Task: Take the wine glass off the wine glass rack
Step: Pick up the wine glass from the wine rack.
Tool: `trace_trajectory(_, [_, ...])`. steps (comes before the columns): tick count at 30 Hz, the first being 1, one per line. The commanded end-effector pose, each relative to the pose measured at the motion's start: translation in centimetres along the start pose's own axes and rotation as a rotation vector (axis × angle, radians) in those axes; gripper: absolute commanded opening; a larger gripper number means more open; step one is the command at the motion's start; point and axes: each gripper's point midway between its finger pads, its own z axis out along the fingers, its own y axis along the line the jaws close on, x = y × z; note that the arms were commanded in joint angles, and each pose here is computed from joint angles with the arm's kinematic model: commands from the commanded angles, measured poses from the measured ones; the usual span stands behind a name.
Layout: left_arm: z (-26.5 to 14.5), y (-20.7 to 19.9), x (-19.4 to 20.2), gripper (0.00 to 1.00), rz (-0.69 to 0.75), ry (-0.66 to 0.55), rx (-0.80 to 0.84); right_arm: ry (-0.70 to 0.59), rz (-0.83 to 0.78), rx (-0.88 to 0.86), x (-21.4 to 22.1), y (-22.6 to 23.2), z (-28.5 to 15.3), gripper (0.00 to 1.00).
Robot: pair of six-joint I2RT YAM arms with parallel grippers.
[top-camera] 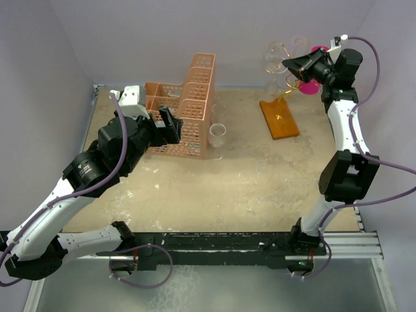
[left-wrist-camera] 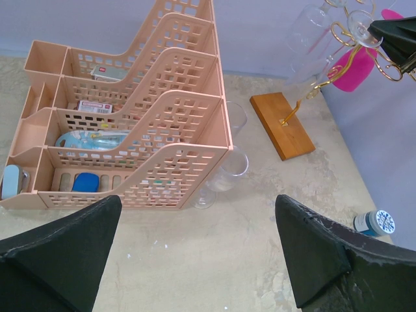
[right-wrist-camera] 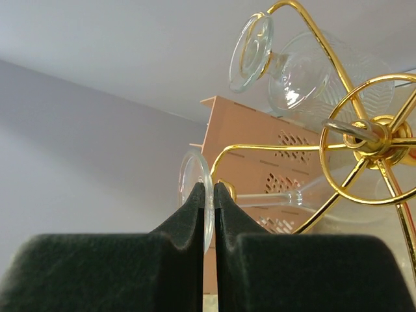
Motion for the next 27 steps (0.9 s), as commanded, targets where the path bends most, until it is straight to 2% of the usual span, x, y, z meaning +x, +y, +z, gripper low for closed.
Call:
trace_trajectory(1, [-0.4, -0.1, -1.4, 0.99, -0.04, -0.05, 0.012, -0.033, -0.056, -0.026, -1.7, 2.4, -0.5, 0.0])
trace_trajectory(8, [-0.3, -0.3, -1.2, 0.99, -0.04, -0.044, 0.017, -0.04, -0.101, -0.005, -2.8, 3.2, -0.5, 0.0])
trace_trajectory(27, [-0.4, -0.3, -1.2, 0.99, -0.049, -0.045, 0.021, -0.026, -0.08, 0.022, -2.7, 3.2, -0.3, 0.0])
